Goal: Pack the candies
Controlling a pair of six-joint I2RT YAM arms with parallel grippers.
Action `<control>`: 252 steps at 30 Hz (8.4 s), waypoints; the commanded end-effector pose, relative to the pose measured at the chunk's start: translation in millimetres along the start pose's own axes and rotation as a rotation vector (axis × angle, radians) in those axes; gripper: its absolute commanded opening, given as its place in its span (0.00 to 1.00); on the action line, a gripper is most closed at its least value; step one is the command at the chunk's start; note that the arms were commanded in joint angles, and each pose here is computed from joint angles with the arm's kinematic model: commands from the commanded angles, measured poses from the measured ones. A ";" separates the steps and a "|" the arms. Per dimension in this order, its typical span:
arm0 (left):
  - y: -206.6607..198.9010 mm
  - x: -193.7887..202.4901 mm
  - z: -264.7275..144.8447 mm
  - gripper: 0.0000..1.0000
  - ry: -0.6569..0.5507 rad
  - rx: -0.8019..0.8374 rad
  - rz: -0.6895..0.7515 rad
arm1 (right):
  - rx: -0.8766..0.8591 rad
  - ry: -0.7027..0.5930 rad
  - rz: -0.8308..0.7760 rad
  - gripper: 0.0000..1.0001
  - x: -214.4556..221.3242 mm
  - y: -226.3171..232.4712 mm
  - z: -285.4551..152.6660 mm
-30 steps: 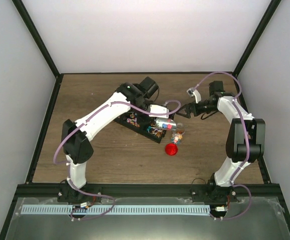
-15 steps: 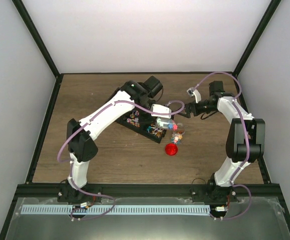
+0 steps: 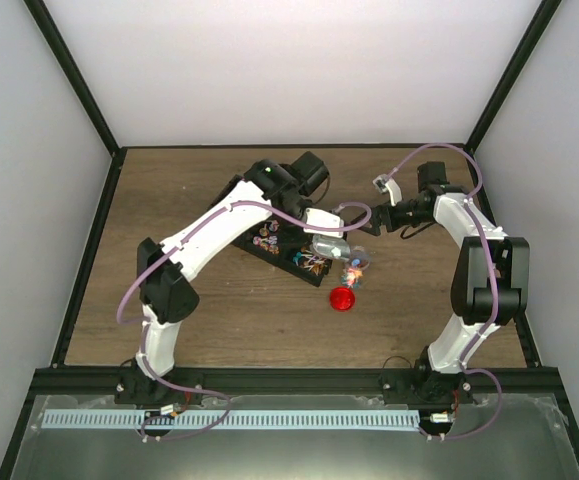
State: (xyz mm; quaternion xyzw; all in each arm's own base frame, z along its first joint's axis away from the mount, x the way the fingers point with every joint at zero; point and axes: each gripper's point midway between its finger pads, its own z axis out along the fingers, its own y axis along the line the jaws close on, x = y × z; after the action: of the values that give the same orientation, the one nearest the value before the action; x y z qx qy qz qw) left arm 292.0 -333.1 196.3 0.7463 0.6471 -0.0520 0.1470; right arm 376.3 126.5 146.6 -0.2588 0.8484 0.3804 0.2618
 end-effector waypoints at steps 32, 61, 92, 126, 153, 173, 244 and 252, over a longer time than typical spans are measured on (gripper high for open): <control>104.7 86.0 -90.6 0.04 -0.332 -0.271 -0.599 | 0.059 -0.064 -0.079 1.00 -47.5 -5.6 -18.3; 51.3 400.2 37.8 0.09 -0.122 -0.419 -1.396 | 0.371 -0.257 -0.182 1.00 -122.9 -31.6 -85.7; 64.8 347.3 -80.5 1.00 -0.263 -0.520 -1.221 | -0.127 0.113 -0.858 1.00 3.8 161.0 -11.0; 86.9 281.5 -178.0 1.00 -0.641 -0.698 -1.194 | -0.013 0.516 -1.045 0.48 175.8 120.2 62.9; 94.7 283.1 -174.3 1.00 -0.649 -0.679 -1.207 | -0.017 0.607 -0.967 0.40 197.3 110.6 61.5; 103.9 285.2 -170.1 1.00 -0.654 -0.662 -1.220 | -0.046 0.663 -0.939 0.25 222.5 100.1 70.0; -25.7 -22.6 -286.2 1.00 -1.276 0.554 -0.405 | -0.091 -1.117 -1.573 0.01 -131.9 378.6 -68.6; -23.7 -24.8 -287.4 0.94 -1.300 0.542 -0.410 | -0.090 -1.132 -1.571 0.01 -129.7 379.9 -68.1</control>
State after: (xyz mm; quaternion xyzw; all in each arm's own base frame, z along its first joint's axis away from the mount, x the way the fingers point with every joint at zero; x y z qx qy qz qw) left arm 236.0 -270.2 471.2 0.4293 0.5326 -0.6709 0.2864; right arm 217.3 325.2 452.0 -0.5521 0.1879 0.2102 0.7846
